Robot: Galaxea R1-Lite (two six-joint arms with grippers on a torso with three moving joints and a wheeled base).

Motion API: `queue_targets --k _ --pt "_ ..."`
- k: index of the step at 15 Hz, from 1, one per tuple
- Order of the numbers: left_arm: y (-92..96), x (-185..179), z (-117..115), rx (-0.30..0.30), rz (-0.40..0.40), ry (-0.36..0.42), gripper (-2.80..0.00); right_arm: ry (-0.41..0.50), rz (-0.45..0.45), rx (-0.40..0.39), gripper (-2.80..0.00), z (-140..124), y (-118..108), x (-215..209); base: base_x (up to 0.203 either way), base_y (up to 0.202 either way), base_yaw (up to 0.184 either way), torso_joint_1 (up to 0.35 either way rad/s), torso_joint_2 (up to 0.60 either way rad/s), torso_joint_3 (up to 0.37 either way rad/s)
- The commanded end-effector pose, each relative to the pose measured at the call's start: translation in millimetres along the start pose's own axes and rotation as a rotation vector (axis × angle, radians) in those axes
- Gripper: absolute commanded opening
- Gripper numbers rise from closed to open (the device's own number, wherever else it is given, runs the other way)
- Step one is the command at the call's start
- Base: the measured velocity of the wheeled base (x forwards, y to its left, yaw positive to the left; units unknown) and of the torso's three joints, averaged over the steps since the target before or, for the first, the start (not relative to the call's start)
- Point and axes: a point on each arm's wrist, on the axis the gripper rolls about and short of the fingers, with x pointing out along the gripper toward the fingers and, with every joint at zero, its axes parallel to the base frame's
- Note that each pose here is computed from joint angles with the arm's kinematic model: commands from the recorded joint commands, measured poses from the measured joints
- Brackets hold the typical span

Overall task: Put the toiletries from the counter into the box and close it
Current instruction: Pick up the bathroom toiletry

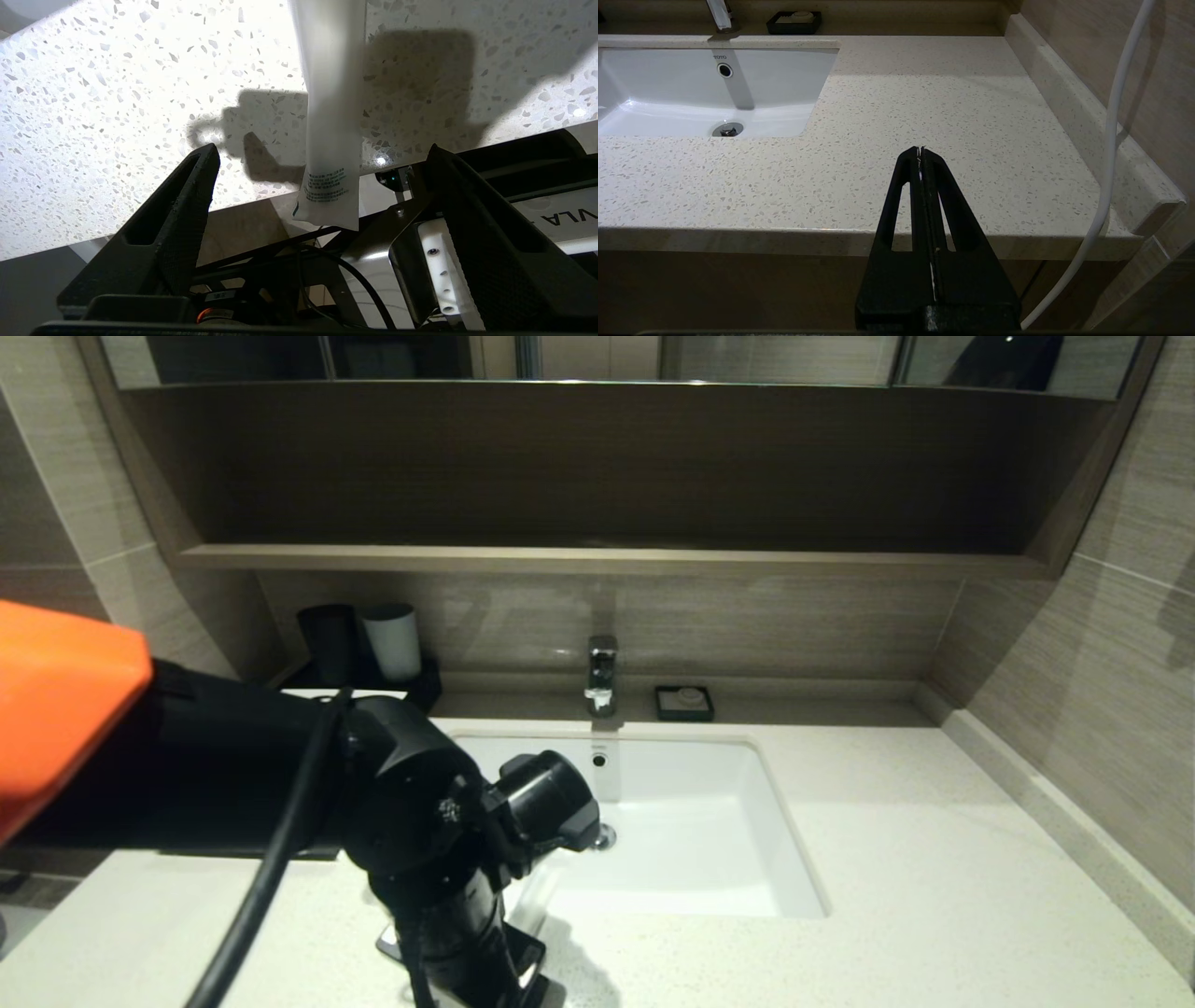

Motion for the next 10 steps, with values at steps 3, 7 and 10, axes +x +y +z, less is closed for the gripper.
queue_targets --k 3,7,10 --pt "-0.8 4.8 2.5 -0.028 -0.001 0.0 0.0 -0.001 0.0 0.0 -2.8 -0.4 0.0 0.0 0.0 0.0 0.0 0.0 0.0 0.0" --pt "-0.3 8.0 5.7 -0.079 -0.007 -0.013 0.0 -0.001 0.0 0.0 -2.8 -0.4 0.0 0.0 0.0 0.0 0.0 0.0 0.0 0.0" --pt "1.5 9.7 6.9 -0.088 -0.005 -0.01 0.0 -0.001 0.0 0.0 -2.8 -0.4 0.0 0.0 0.0 0.0 0.0 0.0 0.0 0.0"
